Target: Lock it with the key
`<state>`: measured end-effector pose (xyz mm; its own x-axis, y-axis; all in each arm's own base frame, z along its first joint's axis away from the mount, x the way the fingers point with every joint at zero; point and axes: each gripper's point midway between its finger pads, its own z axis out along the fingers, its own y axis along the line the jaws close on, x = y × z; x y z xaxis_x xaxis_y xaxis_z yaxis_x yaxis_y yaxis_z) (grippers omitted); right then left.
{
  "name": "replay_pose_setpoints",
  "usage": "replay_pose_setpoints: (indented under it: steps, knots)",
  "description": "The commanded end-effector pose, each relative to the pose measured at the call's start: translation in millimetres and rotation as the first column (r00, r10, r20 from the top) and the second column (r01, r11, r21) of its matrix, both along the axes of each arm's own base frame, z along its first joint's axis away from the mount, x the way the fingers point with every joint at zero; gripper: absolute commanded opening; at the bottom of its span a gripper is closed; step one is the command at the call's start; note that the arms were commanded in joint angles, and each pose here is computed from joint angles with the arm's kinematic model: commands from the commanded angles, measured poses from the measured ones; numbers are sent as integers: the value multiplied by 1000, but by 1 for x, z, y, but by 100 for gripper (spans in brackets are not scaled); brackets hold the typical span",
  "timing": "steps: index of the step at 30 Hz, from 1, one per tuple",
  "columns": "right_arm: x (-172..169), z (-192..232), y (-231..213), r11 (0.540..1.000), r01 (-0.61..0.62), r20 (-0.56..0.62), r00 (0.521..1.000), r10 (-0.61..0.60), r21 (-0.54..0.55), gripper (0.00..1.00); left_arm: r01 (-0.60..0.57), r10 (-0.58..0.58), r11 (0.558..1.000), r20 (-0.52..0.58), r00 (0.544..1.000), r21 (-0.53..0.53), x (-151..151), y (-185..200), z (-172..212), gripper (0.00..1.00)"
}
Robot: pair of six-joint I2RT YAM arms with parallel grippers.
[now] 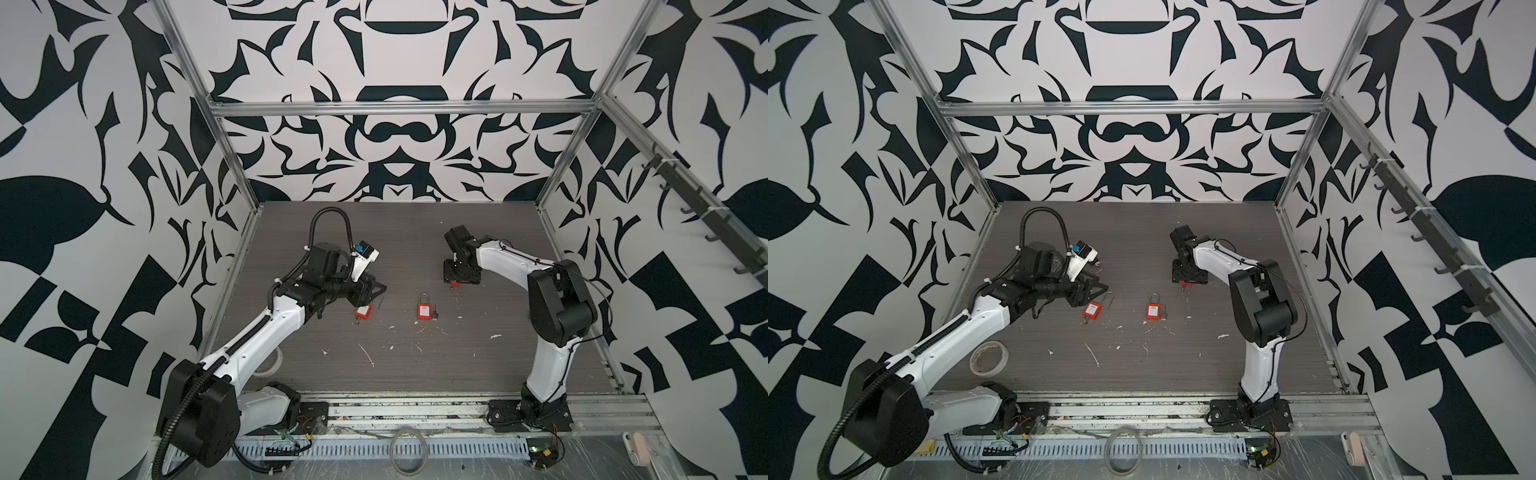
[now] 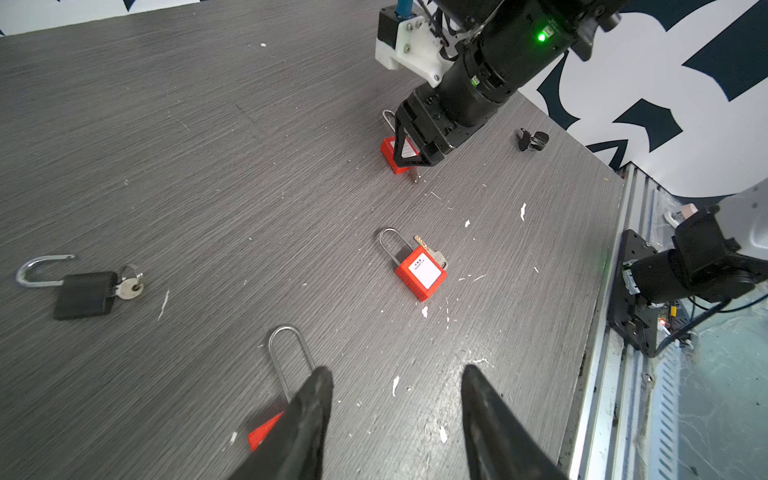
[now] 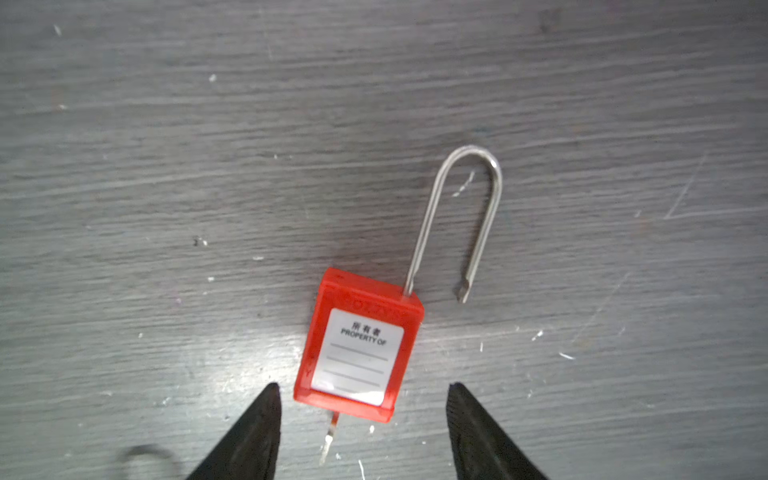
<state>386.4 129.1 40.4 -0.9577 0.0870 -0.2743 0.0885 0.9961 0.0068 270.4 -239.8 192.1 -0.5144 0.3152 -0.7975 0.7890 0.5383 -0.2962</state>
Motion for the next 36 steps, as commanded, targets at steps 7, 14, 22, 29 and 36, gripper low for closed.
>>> replay_pose_setpoints:
  steps: [7, 14, 22, 29, 36]
  knots:
    - [10, -4, 5, 999, 18, -11, 1000, -17, 41, 61, 11, -11, 1000, -1, 1000, -27, -2, -2, 8, 53]
    - [11, -10, 3, 1000, 17, -18, 1000, -16, 25, 56, 11, -11, 1000, -5, 1000, -29, -2, -3, 8, 53]
    - [16, -9, 2, 999, -3, 6, 1000, 2, 33, 52, 17, -17, 999, -6, 1000, -35, 0, -5, 8, 52]
    - [12, 3, 4, 994, -106, 39, 994, 105, 26, 46, 35, -35, 998, 8, 999, -44, 5, -10, 16, 52]
    - [2, 28, 9, 962, -273, 81, 959, 270, 24, 40, 65, -64, 996, 32, 997, -53, 2, -12, 22, 52]
